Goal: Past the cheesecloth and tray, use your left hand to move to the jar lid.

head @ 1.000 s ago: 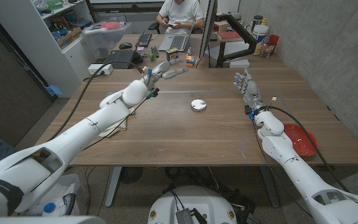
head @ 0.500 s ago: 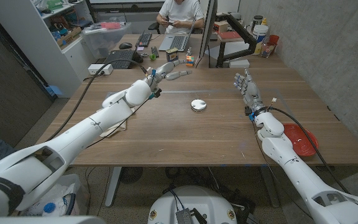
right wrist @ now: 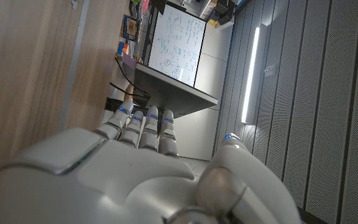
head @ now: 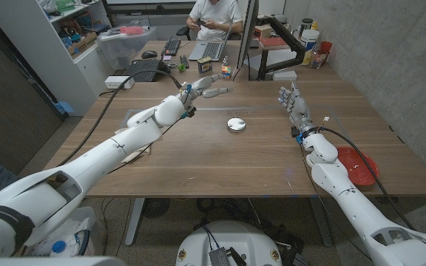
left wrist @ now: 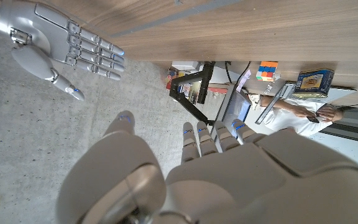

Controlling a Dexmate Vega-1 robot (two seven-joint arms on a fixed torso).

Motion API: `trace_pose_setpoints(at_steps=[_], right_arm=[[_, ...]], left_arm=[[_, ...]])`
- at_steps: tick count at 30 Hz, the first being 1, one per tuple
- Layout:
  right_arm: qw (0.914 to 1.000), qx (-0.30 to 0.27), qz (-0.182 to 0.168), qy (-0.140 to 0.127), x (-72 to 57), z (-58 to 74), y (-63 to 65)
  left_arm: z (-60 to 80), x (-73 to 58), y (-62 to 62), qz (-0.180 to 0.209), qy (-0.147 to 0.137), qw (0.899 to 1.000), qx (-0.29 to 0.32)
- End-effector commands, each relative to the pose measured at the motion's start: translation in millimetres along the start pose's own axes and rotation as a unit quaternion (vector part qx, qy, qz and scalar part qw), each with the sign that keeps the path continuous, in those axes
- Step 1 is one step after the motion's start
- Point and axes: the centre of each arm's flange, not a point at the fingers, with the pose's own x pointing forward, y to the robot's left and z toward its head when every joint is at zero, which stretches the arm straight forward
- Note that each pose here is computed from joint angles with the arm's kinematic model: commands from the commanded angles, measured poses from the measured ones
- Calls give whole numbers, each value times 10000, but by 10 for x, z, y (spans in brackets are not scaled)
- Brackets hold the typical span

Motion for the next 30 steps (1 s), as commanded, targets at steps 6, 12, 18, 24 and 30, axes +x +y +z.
trace_pose_setpoints(at_steps=[6, 12, 18, 24, 30], right_arm=[[10000, -8, -17, -35, -13, 17, -9], [10000, 6, -3, -21, -13, 4, 6], [10000, 1, 23, -5, -11, -5, 27], [10000, -12, -2, 29, -24, -13, 43], [10000, 2, -25, 51, -43, -34, 49]], left_arm=[[127, 88, -86, -152, -126, 9995, 245], [131, 81, -138, -202, -115, 9993, 309], [150, 90, -210, -266, -129, 9984, 475], [191, 104, -272, -305, -184, 9965, 751], [219, 123, -304, -372, -210, 9950, 908]])
